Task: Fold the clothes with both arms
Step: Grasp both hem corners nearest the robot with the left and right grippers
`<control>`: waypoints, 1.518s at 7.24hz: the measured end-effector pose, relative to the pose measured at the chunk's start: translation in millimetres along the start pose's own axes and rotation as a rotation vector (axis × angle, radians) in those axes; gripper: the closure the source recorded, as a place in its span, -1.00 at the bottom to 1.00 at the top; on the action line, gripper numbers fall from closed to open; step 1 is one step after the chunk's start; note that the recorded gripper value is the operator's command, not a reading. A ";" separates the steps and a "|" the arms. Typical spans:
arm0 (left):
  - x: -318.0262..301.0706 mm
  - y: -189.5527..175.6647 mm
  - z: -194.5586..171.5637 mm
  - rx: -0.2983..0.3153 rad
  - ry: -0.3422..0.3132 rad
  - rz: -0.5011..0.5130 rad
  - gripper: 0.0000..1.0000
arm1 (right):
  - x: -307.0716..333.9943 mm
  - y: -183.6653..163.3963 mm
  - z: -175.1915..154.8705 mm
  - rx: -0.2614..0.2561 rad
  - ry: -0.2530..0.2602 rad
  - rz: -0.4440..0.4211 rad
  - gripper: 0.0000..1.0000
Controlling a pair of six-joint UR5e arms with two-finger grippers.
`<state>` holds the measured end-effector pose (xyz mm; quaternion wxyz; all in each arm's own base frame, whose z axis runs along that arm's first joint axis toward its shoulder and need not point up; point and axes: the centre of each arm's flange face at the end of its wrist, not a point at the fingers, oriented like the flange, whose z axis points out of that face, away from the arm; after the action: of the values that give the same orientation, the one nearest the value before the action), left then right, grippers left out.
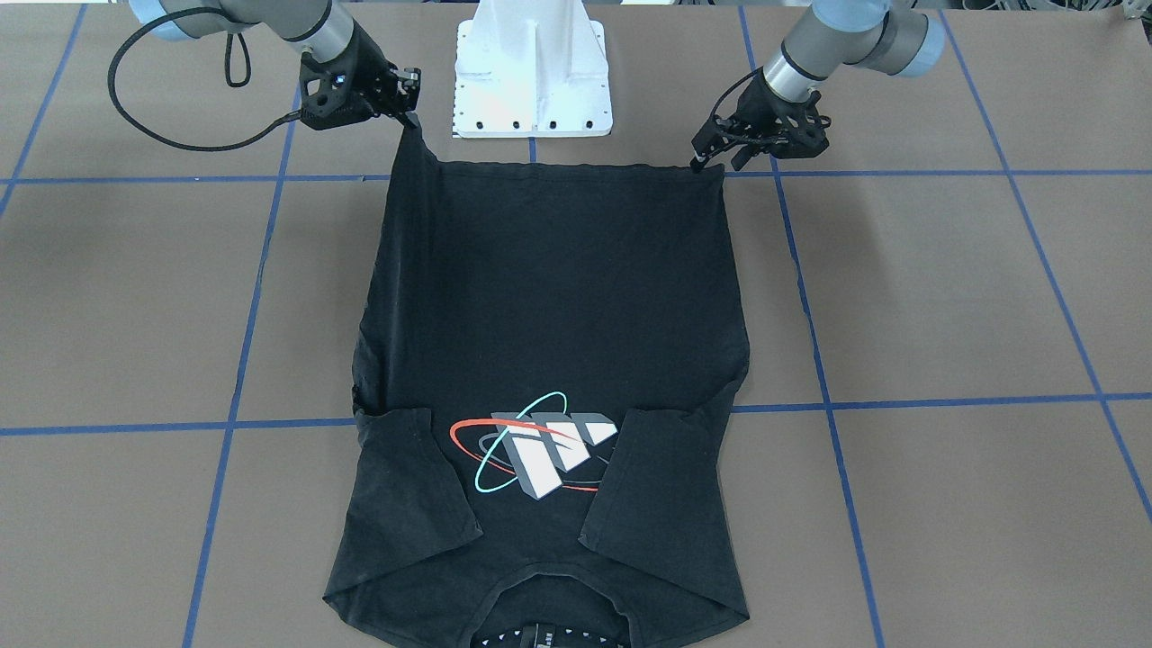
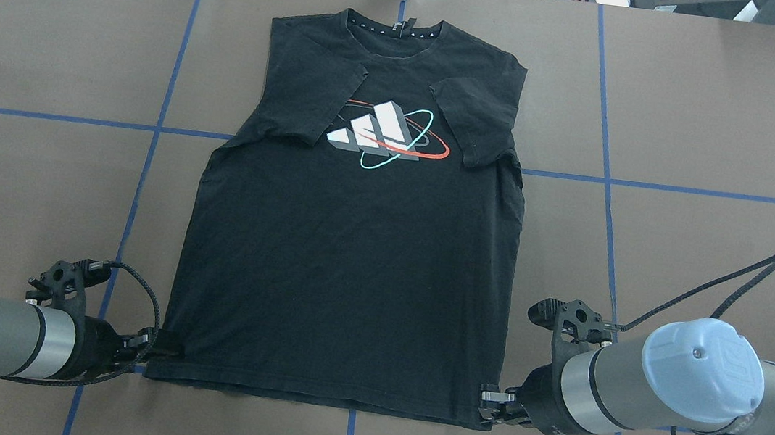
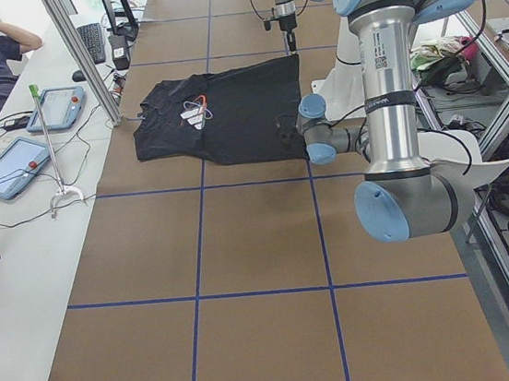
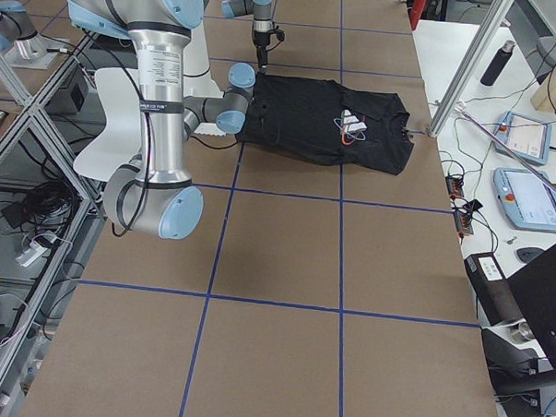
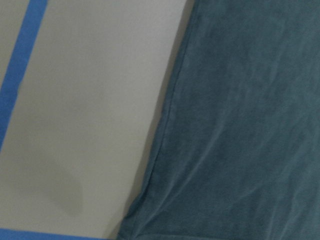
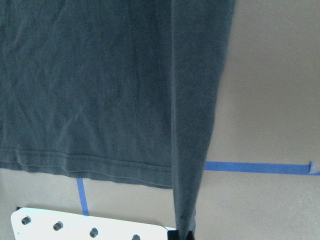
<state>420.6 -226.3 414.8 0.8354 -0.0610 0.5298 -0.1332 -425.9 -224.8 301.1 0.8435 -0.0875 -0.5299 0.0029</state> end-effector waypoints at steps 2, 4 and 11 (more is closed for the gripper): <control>4.1 2.7 4.8 -0.002 -0.020 -0.001 -0.73 | -0.9 0.0 -2.2 0.001 -0.004 -0.001 1.00; 5.6 3.6 6.6 -0.003 -0.025 -0.001 -0.70 | -1.3 -0.5 -3.5 0.003 -0.006 -0.001 1.00; 0.2 11.4 15.3 -0.019 -0.045 0.006 -0.48 | -0.4 -1.2 -3.5 0.003 -0.004 0.001 1.00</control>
<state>436.3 -216.0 418.5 0.8469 -0.0702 0.5122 -0.1245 -423.0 -226.5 299.5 0.8425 -0.0864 -0.5317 0.0042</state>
